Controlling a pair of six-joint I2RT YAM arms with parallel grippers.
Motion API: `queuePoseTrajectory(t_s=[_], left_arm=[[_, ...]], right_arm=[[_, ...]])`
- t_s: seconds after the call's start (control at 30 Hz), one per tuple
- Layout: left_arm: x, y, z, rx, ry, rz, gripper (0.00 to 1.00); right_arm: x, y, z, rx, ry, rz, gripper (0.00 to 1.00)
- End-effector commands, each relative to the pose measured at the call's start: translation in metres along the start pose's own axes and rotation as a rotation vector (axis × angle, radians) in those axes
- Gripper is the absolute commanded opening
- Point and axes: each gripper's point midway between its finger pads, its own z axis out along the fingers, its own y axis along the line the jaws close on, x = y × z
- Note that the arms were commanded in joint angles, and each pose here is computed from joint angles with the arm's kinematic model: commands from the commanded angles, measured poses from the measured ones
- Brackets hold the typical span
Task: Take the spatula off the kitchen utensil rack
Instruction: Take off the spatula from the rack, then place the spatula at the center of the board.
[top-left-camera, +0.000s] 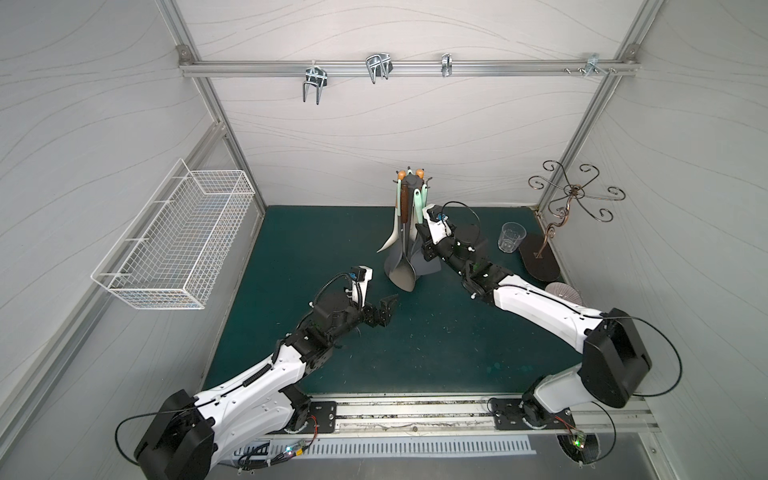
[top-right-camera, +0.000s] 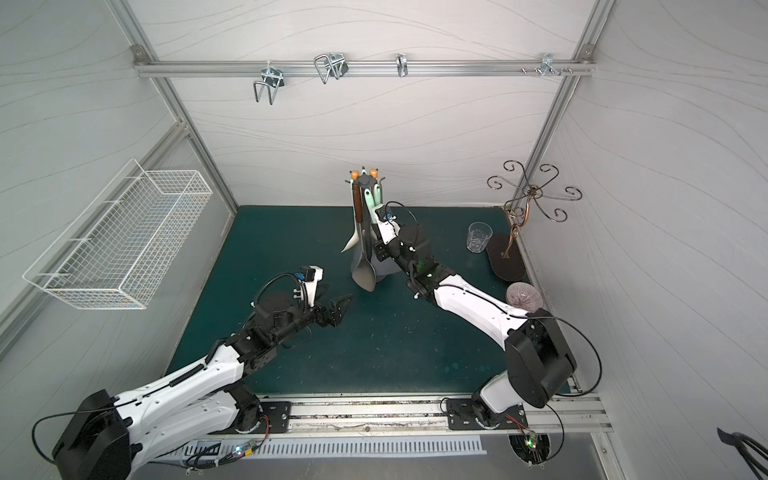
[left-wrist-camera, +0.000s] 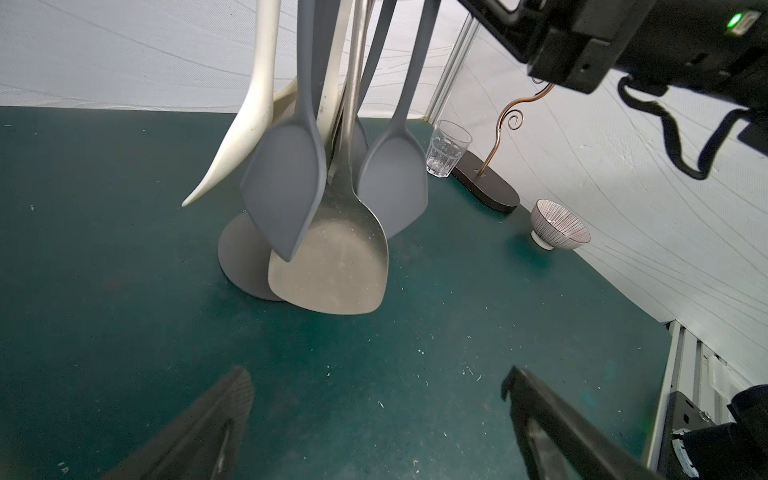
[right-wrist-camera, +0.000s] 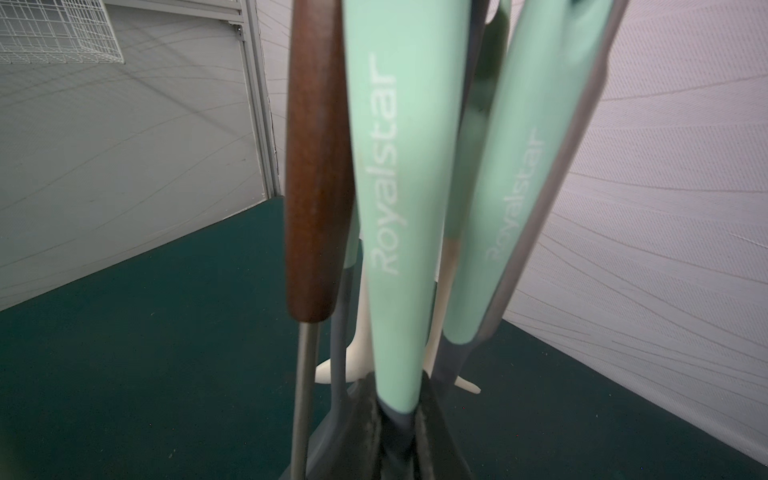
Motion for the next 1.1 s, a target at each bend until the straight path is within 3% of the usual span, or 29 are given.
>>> queuePoseTrajectory(t_s=[0.0, 0.37, 0.77, 1.07], left_arm=[[-0.021, -0.008, 0.001, 0.021, -0.066, 0.012, 0.99], [-0.021, -0.007, 0.001, 0.018, -0.066, 0.009, 0.99], [-0.016, -0.019, 0.008, 0.058, -0.032, 0.014, 0.98], [-0.001, -0.046, 0.018, 0.125, 0.018, 0.02, 0.98]], right_arm=[[-0.013, -0.001, -0.011, -0.016, 0.013, -0.02, 0.0], [0.0, -0.011, -0.026, -0.021, 0.148, -0.031, 0.0], [-0.005, -0.042, -0.084, 0.018, 0.267, 0.081, 0.0], [0.047, -0.088, -0.143, 0.1, 0.394, 0.158, 0.0]])
